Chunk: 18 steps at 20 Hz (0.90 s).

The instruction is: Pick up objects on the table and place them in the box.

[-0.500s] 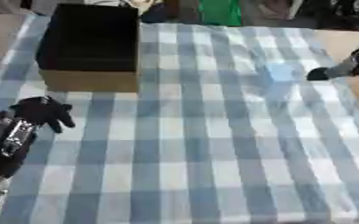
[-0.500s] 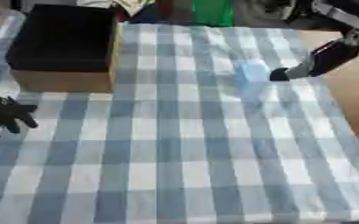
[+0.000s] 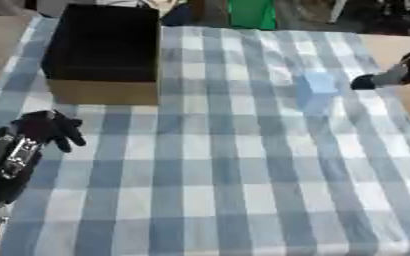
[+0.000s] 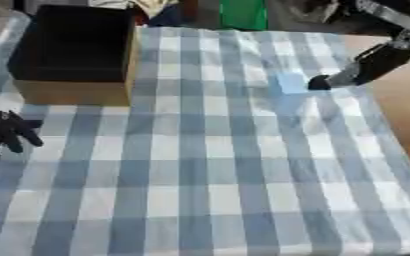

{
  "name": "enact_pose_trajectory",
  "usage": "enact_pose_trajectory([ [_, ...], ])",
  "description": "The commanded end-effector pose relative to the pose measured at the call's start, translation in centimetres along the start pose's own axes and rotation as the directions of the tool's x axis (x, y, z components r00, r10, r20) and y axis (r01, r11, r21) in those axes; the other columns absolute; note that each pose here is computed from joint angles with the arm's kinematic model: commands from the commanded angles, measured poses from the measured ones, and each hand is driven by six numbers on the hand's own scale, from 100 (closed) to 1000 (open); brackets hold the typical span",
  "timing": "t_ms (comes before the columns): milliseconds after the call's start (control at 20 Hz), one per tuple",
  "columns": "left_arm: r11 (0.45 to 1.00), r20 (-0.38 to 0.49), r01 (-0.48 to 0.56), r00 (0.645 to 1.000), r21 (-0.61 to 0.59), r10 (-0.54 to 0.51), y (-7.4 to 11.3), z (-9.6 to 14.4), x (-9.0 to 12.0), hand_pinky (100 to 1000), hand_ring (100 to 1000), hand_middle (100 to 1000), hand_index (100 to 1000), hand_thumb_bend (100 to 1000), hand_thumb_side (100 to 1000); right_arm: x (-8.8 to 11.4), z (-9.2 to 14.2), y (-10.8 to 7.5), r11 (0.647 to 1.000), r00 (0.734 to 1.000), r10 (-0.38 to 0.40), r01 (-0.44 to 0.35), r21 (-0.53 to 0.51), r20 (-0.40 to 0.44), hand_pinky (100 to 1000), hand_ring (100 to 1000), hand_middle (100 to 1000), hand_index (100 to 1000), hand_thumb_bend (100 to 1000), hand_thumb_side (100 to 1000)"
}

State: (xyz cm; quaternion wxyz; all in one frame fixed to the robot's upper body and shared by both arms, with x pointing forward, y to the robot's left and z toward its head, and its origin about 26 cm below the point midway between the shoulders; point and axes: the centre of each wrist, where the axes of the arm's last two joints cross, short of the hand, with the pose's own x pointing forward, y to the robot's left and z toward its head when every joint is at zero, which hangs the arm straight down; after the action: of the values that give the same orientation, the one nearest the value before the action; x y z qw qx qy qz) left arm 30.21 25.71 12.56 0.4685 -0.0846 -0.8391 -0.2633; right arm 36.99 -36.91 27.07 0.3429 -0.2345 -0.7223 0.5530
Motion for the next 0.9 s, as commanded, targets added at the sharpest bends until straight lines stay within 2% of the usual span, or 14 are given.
enact_pose_trajectory([
  [50,1.000,0.018,0.021,1.000,-0.012,-0.021,0.4,-0.3,0.7,867,535,499,426,200,807,-0.1,0.2,-1.6,0.999,0.999,0.046,-0.046,-0.005,-0.014,763,1000,834,921,686,300],
  [350,1.000,0.025,0.025,0.999,-0.019,-0.024,0.4,-0.4,0.8,867,536,499,426,198,809,-0.8,0.0,-1.4,0.998,0.997,0.057,-0.057,0.003,-0.043,763,1000,834,920,685,309],
  [900,0.999,0.044,0.031,0.999,-0.029,-0.030,0.4,-0.8,1.1,867,536,498,426,196,810,-3.8,-0.6,0.1,0.999,0.991,0.033,-0.033,0.004,-0.133,759,1000,822,920,680,316],
])
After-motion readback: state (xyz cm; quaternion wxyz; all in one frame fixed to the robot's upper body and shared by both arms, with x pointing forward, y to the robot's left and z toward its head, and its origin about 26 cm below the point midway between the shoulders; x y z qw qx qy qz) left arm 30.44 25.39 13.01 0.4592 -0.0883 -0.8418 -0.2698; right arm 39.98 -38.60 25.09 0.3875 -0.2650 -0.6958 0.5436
